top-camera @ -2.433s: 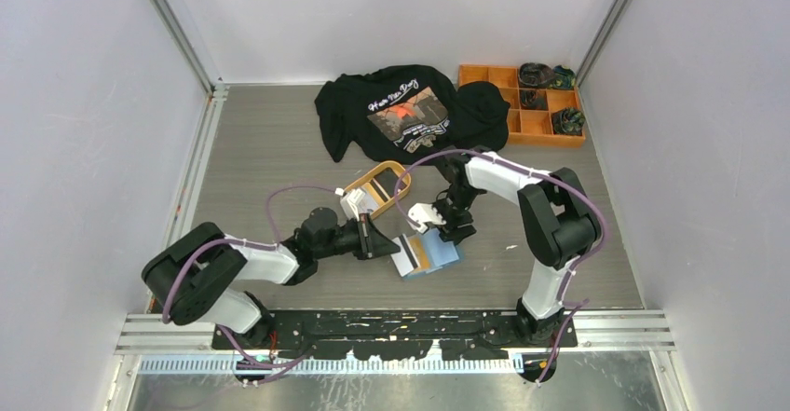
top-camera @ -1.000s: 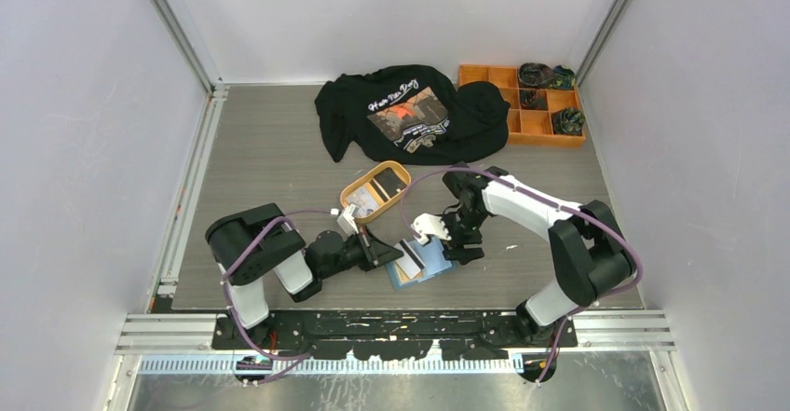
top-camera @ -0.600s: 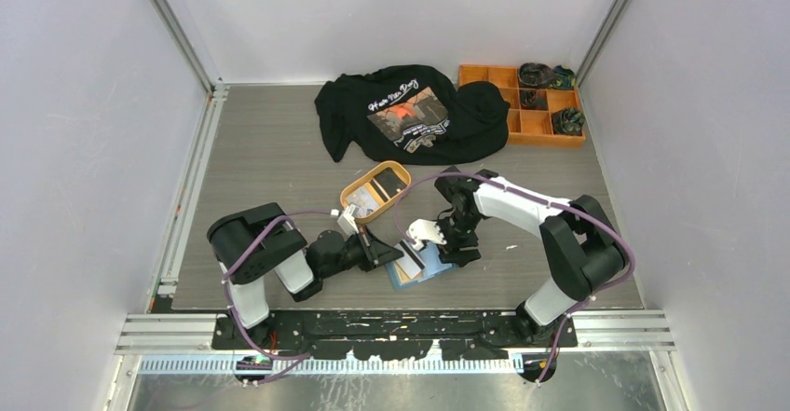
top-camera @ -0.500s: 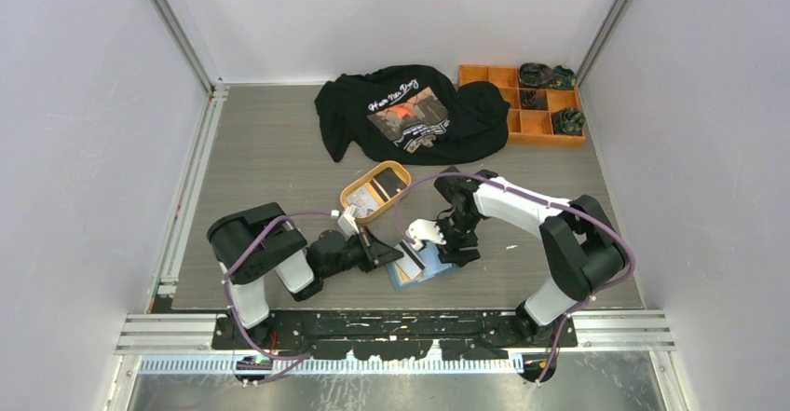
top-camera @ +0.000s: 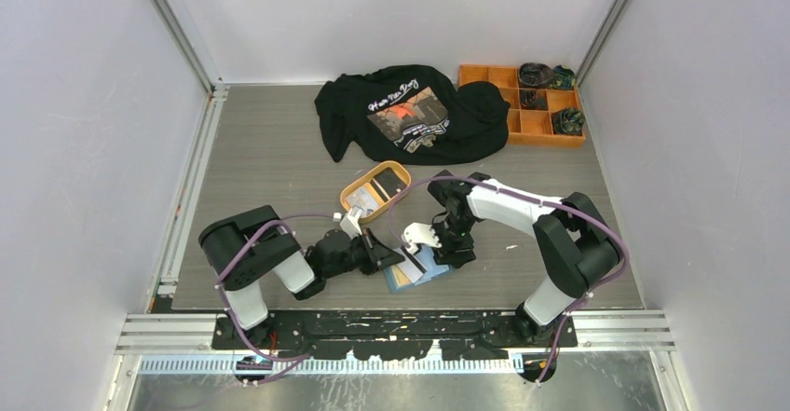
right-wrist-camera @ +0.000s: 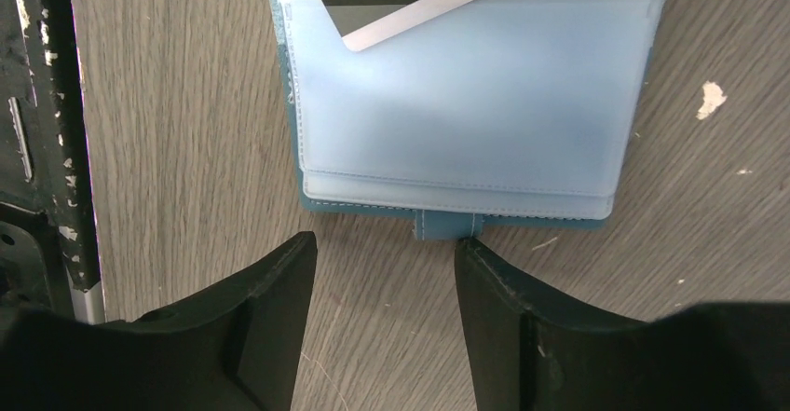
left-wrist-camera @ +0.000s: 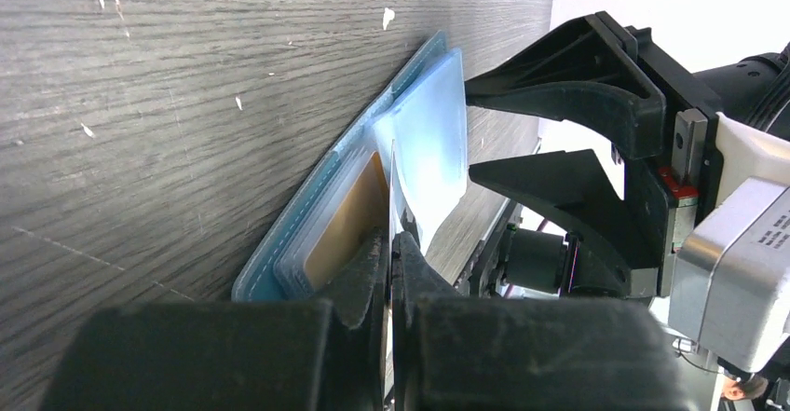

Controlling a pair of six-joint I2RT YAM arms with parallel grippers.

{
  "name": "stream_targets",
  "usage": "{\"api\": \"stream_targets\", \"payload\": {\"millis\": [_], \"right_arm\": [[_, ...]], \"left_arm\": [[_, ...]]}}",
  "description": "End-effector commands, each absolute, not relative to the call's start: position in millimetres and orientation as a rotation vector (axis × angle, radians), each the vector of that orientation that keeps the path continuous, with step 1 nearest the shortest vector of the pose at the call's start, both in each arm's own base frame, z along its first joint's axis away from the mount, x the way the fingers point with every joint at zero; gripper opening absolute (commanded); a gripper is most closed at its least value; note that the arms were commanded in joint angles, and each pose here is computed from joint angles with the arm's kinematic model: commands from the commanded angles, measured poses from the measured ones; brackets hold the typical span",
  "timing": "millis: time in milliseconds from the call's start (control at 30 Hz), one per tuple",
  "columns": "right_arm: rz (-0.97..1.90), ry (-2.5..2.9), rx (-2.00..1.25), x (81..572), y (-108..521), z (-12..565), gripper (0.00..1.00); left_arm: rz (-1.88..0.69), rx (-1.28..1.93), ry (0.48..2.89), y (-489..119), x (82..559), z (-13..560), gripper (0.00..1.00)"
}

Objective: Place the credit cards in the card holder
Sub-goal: Insert the credit card into the card holder.

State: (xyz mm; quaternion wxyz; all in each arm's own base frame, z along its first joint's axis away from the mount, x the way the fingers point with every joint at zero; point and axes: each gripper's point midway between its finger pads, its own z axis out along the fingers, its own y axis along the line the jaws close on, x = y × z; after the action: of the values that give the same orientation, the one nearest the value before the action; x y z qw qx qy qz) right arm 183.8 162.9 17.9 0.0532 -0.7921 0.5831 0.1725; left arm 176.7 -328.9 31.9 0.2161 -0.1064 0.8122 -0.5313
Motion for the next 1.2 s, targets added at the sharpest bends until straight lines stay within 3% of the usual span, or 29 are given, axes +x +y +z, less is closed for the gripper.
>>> {"api": "stream_targets", "payload": {"millis": [0,1167], "right_arm": [[0.534,1.758,-2.392,185,174,21,0.61],[0.406,1.811,-2.309,197,196,16,0.54]], "left_arm": [[-1.397,-0.296,2.275,-326,179,30,0.0],[-1.374,-0.32,2.414,-316,153,22,0.0]]}}
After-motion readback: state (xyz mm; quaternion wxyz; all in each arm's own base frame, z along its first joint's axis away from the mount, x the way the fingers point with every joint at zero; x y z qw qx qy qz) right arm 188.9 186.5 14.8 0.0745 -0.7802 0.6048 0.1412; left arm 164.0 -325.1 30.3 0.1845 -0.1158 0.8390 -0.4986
